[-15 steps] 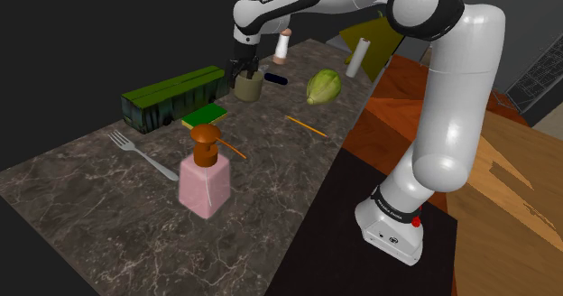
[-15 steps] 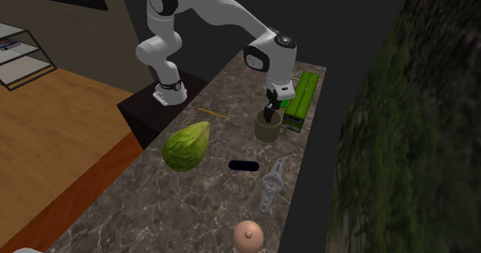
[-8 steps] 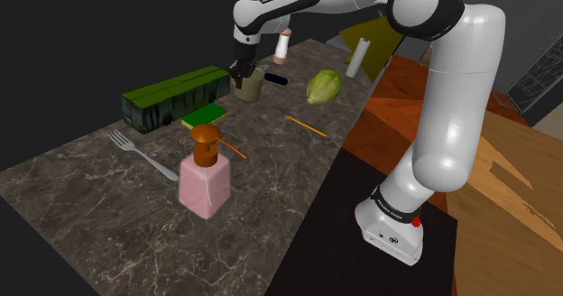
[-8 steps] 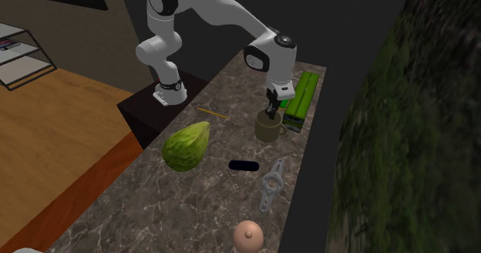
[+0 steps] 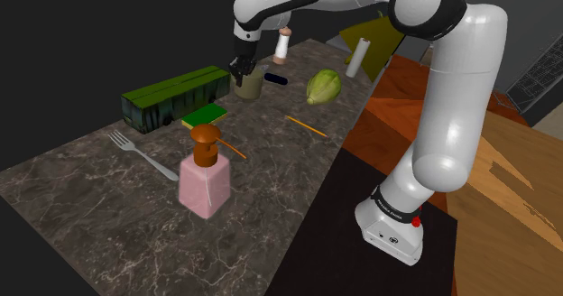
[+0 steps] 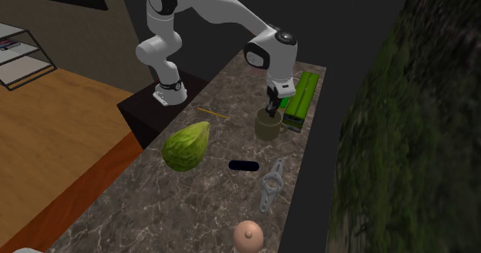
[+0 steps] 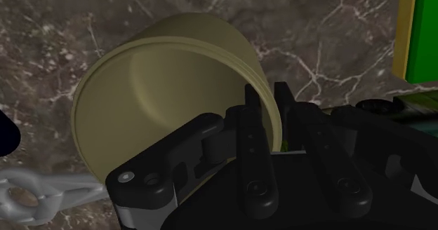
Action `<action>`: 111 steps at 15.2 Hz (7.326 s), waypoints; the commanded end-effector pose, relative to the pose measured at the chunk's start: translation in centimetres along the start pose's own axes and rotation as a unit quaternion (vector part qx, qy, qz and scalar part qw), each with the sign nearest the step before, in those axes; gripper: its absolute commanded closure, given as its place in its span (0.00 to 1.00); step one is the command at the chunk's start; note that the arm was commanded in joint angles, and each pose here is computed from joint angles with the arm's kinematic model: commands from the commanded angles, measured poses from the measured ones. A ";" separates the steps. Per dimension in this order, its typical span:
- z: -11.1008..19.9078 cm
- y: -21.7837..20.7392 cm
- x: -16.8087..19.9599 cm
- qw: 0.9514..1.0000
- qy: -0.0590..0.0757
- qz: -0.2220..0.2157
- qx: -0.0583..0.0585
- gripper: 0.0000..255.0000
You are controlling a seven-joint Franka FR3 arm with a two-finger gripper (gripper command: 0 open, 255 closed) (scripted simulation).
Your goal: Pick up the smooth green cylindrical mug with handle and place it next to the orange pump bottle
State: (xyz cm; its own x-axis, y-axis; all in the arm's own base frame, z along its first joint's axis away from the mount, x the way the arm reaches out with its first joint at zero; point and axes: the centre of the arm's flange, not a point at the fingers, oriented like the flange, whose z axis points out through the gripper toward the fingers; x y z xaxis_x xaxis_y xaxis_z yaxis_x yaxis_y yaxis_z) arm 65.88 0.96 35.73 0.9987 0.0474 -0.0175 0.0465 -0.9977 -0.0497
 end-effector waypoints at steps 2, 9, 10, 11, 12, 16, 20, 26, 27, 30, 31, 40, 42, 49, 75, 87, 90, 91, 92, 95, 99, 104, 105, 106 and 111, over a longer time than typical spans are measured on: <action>-1.5 -0.1 -0.1 1.000 0.000 0.000 0.000 1.00; -5.2 -0.3 -0.1 1.000 0.000 0.000 0.000 1.00; -5.8 -0.3 -0.2 1.000 0.000 0.000 0.000 1.00; -6.3 -0.3 -0.2 1.000 0.000 0.000 0.000 1.00; -6.8 -0.4 -0.2 1.000 0.000 0.000 0.000 1.00; -8.9 -0.5 -0.2 1.000 0.000 0.000 0.000 1.00; -11.0 -0.6 -0.2 1.000 0.000 0.000 0.000 1.00; -14.2 -0.7 -0.3 1.000 0.000 0.000 0.000 1.00; -14.7 -0.8 -0.3 1.000 0.000 0.000 0.000 1.00; -16.3 -0.8 -0.3 1.000 0.000 0.000 0.000 1.00; -16.8 -0.9 -0.3 1.000 0.000 0.000 0.000 1.00; -21.6 -1.1 -0.4 1.000 0.000 0.000 0.000 1.00; -22.6 -1.2 -0.4 1.000 0.000 0.000 0.000 1.00; -26.3 -1.3 -0.5 1.000 0.000 0.000 0.000 1.00; -26.7 -24.7 -17.9 1.000 0.000 0.000 0.000 1.00; -25.9 -37.3 -27.4 1.000 0.000 0.000 0.000 1.00; -25.7 -40.5 -29.7 1.000 0.000 0.000 0.000 1.00; -25.6 -41.6 -30.5 1.000 0.000 0.000 0.000 1.00; -25.6 -42.6 -31.3 1.000 0.000 0.000 0.000 1.00; -25.4 -45.8 -33.7 1.000 0.000 0.000 0.000 1.00; -25.1 -50.0 -36.8 1.000 0.000 0.000 0.000 1.00; -23.4 -51.9 -38.3 1.000 0.000 0.000 0.000 1.00; -22.9 -51.9 -38.2 1.000 0.000 0.000 0.000 1.00; -22.3 -51.8 -38.2 1.000 0.000 0.000 0.000 1.00; -19.7 -51.7 -38.2 1.000 0.000 0.000 0.000 1.00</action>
State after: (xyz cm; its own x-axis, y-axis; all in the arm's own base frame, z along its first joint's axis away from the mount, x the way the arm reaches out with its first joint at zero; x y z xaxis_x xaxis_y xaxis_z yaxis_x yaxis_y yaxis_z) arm 25.74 49.72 59.18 0.9987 0.0475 -0.0179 0.0465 -0.9977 -0.0491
